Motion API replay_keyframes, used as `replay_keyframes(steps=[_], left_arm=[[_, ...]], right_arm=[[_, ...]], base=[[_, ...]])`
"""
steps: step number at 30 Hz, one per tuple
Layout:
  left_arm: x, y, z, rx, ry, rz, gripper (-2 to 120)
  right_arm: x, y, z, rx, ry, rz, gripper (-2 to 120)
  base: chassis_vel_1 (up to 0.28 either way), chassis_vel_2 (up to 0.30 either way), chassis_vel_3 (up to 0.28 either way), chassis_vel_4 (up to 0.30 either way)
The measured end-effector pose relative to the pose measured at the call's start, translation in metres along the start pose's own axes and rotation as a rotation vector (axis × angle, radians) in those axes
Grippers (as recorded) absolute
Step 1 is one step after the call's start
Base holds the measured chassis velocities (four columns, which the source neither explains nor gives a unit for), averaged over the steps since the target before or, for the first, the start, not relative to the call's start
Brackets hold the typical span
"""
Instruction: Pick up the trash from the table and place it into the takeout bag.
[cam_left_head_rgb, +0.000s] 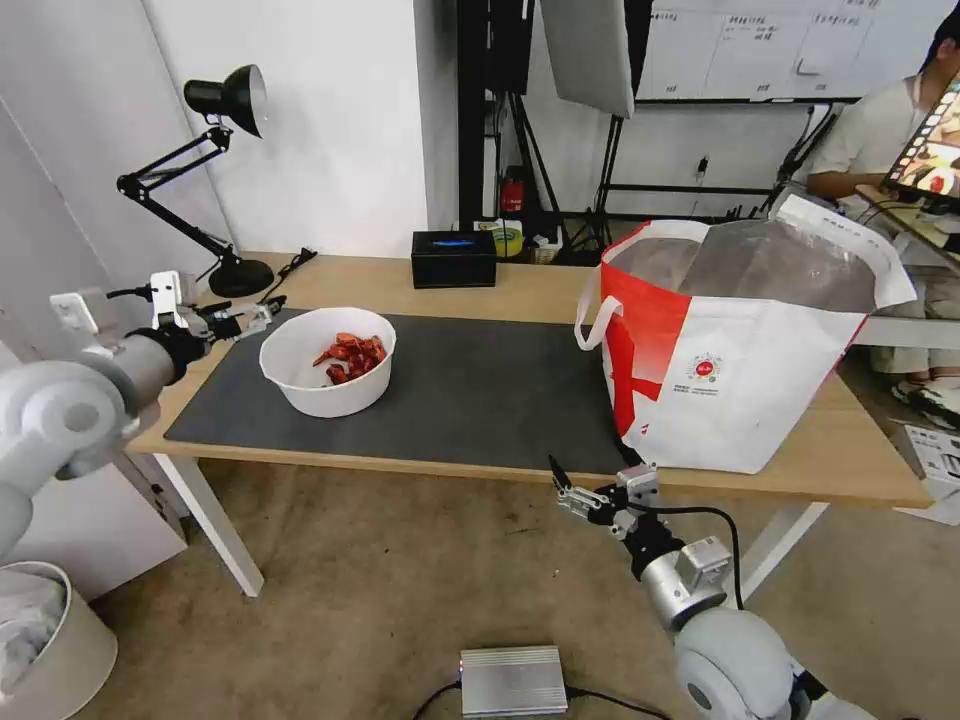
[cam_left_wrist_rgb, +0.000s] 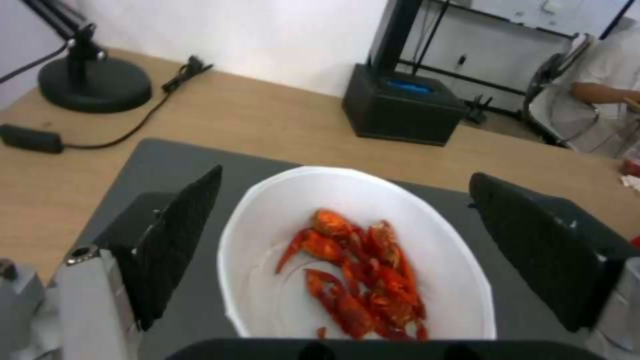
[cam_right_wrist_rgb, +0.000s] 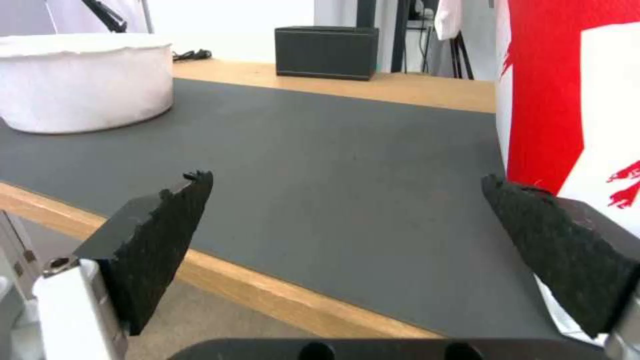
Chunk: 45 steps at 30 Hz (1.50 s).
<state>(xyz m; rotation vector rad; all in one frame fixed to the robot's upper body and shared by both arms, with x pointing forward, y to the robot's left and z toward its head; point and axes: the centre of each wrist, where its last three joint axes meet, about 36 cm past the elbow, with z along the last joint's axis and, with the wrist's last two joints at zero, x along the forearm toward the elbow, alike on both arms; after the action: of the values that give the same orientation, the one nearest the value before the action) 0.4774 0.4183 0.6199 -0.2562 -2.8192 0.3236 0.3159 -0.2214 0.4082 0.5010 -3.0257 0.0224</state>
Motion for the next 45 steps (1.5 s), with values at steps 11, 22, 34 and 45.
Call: replay_keyframes(steps=[11, 22, 34, 45], left_arm=[[-0.002, 0.022, -0.007, 0.038, 0.056, -0.044, 100], [-0.002, 0.026, -0.003, 0.041, 0.064, -0.057, 100], [-0.014, 0.042, 0.001, 0.074, 0.098, -0.089, 100], [-0.036, 0.055, -0.004, 0.094, 0.216, -0.048, 100]], right_arm=[[0.0, 0.0, 0.0, 0.0, 0.0, 0.0, 100], [0.0, 0.0, 0.0, 0.0, 0.0, 0.0, 100], [0.0, 0.0, 0.0, 0.0, 0.0, 0.0, 100], [0.0, 0.0, 0.0, 0.0, 0.0, 0.0, 100]], base=[[0.0, 0.0, 0.0, 0.0], [0.0, 0.0, 0.0, 0.0], [0.0, 0.0, 0.0, 0.0], [0.0, 0.0, 0.0, 0.0]])
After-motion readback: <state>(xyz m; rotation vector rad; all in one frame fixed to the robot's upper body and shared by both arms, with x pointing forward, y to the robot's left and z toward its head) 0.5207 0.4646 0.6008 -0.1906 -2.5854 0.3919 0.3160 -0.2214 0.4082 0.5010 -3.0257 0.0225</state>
